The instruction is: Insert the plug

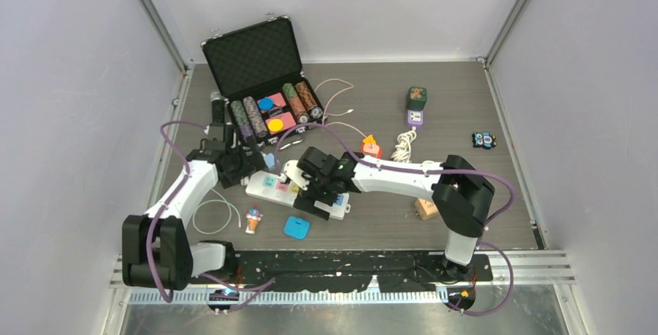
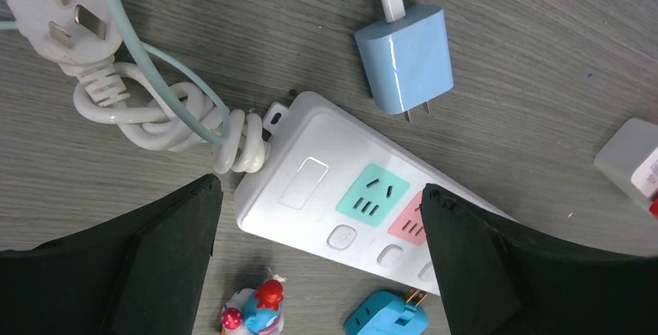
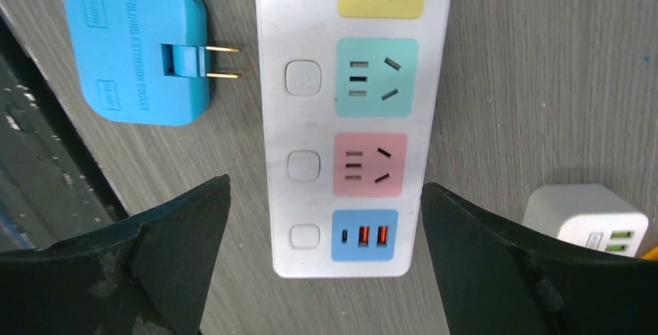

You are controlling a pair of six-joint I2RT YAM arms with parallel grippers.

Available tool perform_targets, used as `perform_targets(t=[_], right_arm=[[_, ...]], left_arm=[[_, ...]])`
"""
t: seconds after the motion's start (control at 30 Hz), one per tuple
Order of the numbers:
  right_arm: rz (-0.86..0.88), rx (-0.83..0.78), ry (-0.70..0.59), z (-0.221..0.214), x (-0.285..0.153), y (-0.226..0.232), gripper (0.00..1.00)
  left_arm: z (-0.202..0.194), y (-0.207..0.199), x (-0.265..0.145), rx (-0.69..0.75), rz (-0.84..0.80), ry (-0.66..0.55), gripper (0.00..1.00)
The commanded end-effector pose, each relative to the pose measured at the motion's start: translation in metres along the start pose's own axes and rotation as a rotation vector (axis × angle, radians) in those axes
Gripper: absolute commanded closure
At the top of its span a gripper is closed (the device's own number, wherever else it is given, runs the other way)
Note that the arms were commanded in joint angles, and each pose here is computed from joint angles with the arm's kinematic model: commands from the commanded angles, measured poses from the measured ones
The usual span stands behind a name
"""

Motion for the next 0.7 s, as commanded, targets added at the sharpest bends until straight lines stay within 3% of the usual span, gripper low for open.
perform_targets(t=[0.0,0.27,0.4,0.6,0.67], right_arm=[[-0.029,-0.127,-0.029,0.004,0.014,-0.008,0.03],[-0.08,-0.198,0.065,-0.021,0.03,-0.022,0.02],[-0.092,-0.164,0.067,-0.032,0.021,-0.041,0.1],[-0.05,-0.165,0.015,-0.034,0.009,-0.049,0.3],[-0.044,-0.167,0.019,-0.033,0.008,-0.049,0.31]], left_arm=[[0.001,-0.004,0.009,-0.099,-0.047,-0.008,0.03],[-0.009,-0.007,0.017,-0.169,-0.097,0.042,0.05],[-0.009,-0.006,0.015,-0.154,-0.098,0.034,0.05],[-0.006,-0.007,0.008,-0.145,-0.108,0.005,0.05],[-0.004,-0.009,0.005,-0.137,-0.108,-0.003,0.05]])
Point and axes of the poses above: each gripper's point midway between its finger pads, its own x axis out along the fingers, its own y axis along the line the jaws close on, z = x × y, the point moved 7 cm from there along -x, back along the fingers, and after that the axes turned 6 degrees about -x, right-handed, at the moved point
